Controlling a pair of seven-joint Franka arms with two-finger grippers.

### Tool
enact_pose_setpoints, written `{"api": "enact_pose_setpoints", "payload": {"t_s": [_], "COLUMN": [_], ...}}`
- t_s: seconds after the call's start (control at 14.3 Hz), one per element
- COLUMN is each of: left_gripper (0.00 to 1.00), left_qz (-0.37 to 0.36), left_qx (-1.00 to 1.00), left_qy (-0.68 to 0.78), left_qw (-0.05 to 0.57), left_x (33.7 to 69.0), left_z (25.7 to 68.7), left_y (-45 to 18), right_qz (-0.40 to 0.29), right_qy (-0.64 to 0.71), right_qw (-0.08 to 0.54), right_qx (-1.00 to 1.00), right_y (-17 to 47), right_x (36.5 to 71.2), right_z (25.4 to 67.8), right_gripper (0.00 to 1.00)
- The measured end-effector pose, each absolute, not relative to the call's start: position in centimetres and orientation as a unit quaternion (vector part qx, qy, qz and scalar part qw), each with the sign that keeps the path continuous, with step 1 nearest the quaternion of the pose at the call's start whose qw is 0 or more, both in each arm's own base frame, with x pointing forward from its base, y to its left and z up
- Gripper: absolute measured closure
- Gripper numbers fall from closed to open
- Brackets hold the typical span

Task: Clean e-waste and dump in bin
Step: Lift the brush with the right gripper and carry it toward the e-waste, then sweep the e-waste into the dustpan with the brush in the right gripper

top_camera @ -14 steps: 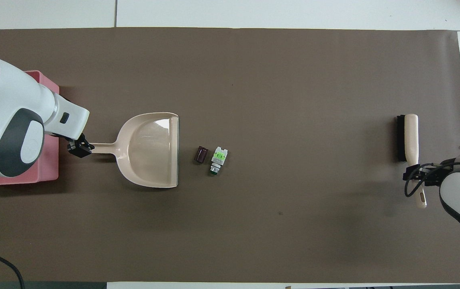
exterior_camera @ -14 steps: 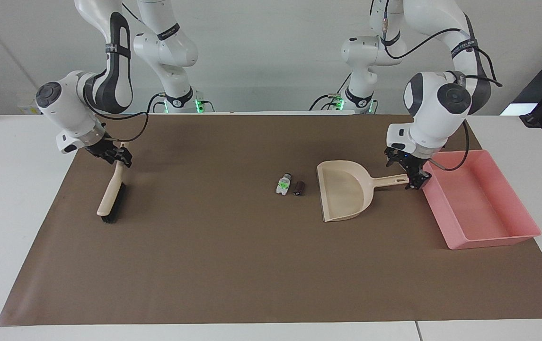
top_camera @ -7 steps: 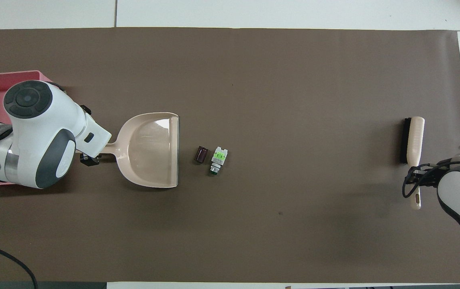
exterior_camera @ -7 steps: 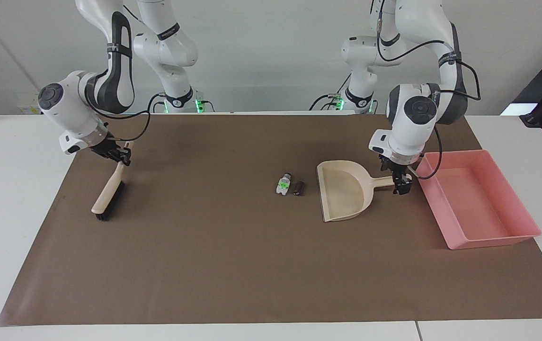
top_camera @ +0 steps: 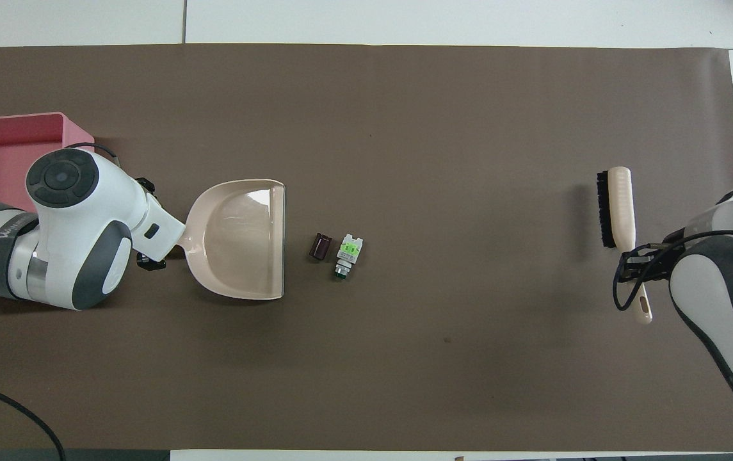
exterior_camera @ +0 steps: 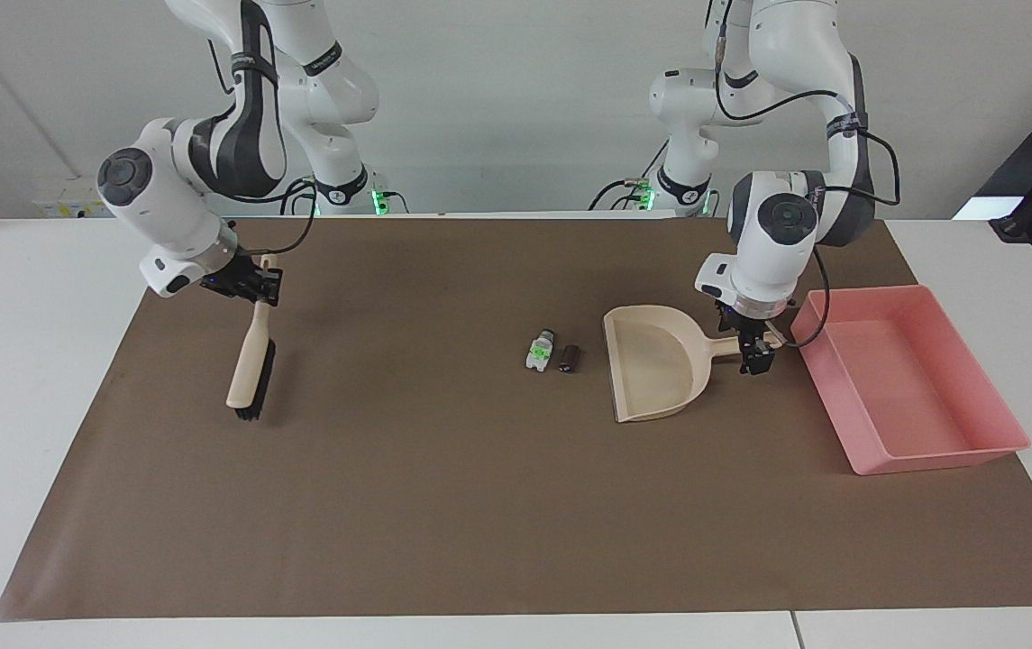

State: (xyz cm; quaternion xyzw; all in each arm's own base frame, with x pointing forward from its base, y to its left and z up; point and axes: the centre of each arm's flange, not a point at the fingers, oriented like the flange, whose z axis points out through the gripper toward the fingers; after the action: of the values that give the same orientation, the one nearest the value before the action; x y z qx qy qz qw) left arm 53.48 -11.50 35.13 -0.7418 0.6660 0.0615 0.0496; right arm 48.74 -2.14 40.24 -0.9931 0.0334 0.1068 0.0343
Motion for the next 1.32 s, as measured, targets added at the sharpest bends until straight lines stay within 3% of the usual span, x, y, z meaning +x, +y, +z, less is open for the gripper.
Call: {"api": "enact_pose_setpoints", "payload": {"t_s": [0.42, 0.7, 0.77, 1.32], "left_gripper": [0.14, 0.6, 0.65, 0.65], "left_qz": [0.063, 0.066, 0.068, 0.102], "left_qx": [-0.742, -0.739, -0.738, -0.695], "left_qy": [0.666, 0.669, 0.67, 0.708], "left_qw": [0.049, 0.047, 0.047, 0.079], "left_x": [53.5, 53.4, 53.4, 52.9], "left_z": [34.9, 34.9, 34.8, 36.3], "left_y": [-11.5, -11.5, -11.5, -14.9], "right_qz": [0.104, 0.097, 0.098, 0.095], "right_qy": [-0.004, 0.036, 0.046, 0.06], "right_qw": [0.006, -0.018, -0.027, -0.053], "right_qx": [-0.995, -0.994, -0.994, -0.992], "right_y": [12.2, 20.7, 23.2, 32.5], "right_x": [47.6, 44.9, 43.8, 39.5], "right_z": [41.1, 41.2, 40.8, 37.7], "right_gripper": [0.74, 0.74, 0.74, 0.74]}}
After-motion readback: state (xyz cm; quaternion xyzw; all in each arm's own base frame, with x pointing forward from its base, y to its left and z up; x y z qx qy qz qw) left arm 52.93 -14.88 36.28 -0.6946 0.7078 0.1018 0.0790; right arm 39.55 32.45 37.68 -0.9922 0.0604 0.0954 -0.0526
